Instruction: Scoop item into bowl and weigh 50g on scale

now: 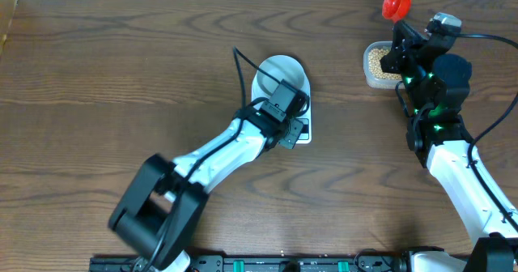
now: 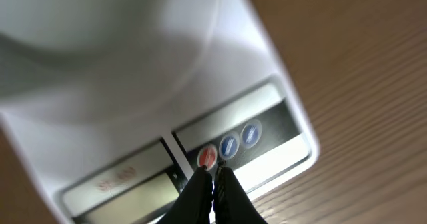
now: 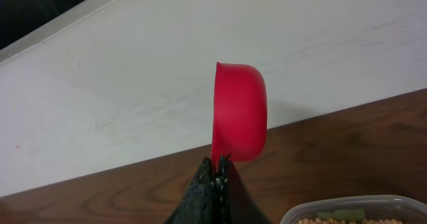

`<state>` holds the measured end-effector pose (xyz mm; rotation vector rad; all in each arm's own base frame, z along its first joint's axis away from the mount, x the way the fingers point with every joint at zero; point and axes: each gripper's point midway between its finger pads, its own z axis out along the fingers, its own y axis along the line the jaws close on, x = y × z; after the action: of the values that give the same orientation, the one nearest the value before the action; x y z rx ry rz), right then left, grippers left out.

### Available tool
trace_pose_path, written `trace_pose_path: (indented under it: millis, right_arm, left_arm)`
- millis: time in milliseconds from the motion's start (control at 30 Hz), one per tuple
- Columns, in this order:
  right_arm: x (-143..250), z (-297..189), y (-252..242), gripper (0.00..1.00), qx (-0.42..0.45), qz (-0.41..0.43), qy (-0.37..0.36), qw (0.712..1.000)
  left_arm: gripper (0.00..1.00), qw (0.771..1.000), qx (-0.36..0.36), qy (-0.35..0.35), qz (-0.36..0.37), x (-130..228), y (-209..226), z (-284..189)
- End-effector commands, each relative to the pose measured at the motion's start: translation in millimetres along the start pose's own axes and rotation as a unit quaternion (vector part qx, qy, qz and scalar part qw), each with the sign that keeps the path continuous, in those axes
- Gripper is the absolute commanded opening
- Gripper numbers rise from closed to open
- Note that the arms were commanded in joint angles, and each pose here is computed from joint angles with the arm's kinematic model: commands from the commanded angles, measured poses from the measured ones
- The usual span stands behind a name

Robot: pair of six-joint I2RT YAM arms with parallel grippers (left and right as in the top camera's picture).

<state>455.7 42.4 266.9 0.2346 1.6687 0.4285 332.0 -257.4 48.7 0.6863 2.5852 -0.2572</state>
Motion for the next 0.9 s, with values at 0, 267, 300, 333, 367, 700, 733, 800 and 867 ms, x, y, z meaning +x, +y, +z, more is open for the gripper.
trace_pose_path:
  millis: [0,267,300,333,367,700,733,800,867]
  right_arm:
    - [-13.7,1.3,4.6,0.01,-0.004,-0.008,-0.014,1.000]
    - [-14.1,1.3,3.7,0.01,-0.002,-0.008,-0.015,1.000]
    - [-14.5,1.3,2.8,0.01,0.000,-0.008,-0.016,1.000]
    - [-15.1,1.2,1.5,0.01,0.004,-0.008,-0.018,1.000]
    - [-15.5,1.2,0.5,0.01,0.007,-0.008,-0.019,1.000]
    - [-15.6,1.2,0.3,0.01,0.008,-0.008,-0.019,1.000]
    - [-15.5,1.2,0.4,0.01,0.008,-0.008,-0.019,1.000]
    - [-15.6,1.2,0.3,0.01,0.008,-0.008,-0.019,1.000]
    - [-15.6,1.2,0.3,0.01,0.008,-0.008,-0.019,1.000]
  left_arm:
    - [0.07,0.999,-0.004,-0.038,-0.001,-17.5,2.2,-21.5]
    - [0.07,1.000,-0.006,-0.007,0.000,-2.7,3.2,-1.5]
    - [0.07,1.000,-0.007,-0.002,-0.001,-0.2,3.5,2.3]
    - [0.07,1.000,-0.005,0.004,-0.001,2.8,3.1,6.6]
    - [0.07,1.000,-0.005,0.009,-0.001,5.0,3.0,10.2]
    - [0.07,1.000,-0.005,0.011,-0.002,6.9,3.3,24.0]
    - [0.07,1.000,-0.005,0.013,-0.002,7.8,3.4,25.2]
    - [0.08,1.000,-0.006,0.017,-0.002,10.2,3.7,28.0]
    - [0.07,1.000,-0.006,0.020,-0.002,11.9,4.0,29.7]
